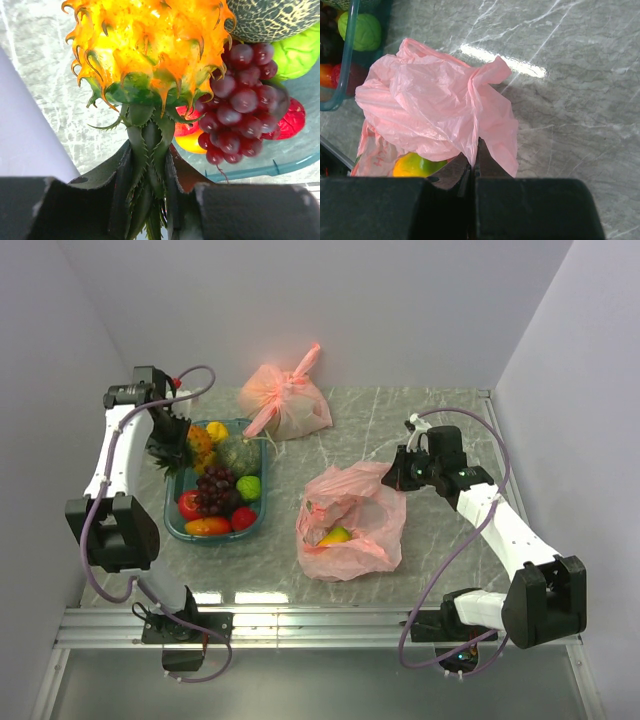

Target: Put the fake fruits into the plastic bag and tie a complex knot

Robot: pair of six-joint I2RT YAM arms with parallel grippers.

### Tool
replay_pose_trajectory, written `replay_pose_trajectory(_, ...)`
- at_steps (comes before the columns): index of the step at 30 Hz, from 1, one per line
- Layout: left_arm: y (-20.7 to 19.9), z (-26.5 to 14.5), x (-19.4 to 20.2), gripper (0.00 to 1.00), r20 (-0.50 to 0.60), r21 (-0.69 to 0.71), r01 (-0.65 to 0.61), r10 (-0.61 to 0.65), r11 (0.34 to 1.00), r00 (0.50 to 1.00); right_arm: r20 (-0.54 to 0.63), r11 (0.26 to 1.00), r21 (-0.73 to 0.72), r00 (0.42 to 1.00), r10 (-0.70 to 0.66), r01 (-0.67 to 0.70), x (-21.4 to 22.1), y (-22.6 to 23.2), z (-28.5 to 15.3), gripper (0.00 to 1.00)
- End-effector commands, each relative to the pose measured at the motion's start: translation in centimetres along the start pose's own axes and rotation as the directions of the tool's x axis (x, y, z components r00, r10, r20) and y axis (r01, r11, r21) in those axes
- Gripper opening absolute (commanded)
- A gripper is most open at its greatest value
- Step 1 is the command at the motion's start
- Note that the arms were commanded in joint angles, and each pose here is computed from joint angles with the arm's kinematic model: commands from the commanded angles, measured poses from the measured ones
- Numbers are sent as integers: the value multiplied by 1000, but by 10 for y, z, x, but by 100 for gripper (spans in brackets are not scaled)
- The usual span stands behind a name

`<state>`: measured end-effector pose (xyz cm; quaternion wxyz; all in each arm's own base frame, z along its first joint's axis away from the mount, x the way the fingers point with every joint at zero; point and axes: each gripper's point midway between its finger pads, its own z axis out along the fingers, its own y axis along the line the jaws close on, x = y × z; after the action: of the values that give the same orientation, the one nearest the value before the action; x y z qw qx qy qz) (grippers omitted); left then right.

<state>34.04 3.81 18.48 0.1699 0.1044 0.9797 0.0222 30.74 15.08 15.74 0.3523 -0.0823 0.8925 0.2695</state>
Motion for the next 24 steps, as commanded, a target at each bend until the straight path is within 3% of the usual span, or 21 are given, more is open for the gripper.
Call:
replay_pose_trajectory(1,0,-32,-5,4,51,-11,1,-1,1000,999,19,1000,-10,999,-27,27,-8,5,-2,0)
replay_pose_trajectory(4,-8,-51,-9,0,95,33,-31,28,999,995,18,1000,-10,999,-27,27,-7,5,-1,0)
replay_pose_trajectory(7,-24,-79,-24,0,216,73,-106,88,992,972,23,1000,-13,999,-23,23,-8,5,-1,0)
replay_pose_trajectory(10,-52,-106,-38,0,322,109,-229,183,967,929,26,1000,-20,999,-20,21,-9,7,-1,0)
replay_pose_trajectory(13,-109,-129,-45,0,427,201,-389,277,899,861,22,999,-28,1000,-18,19,-8,9,0,0)
replay_pose_trajectory(15,-158,-136,-46,0,487,259,-505,340,824,805,30,999,-32,999,-16,17,-11,10,-1,0)
replay_pose_trajectory(19,-233,-131,-39,0,531,354,-621,396,700,749,31,999,-41,999,-13,14,-12,12,-1,0)
replay_pose_trajectory(24,-324,-122,-4,0,547,474,-741,500,475,671,33,999,-52,999,1,1,-14,14,-1,0)
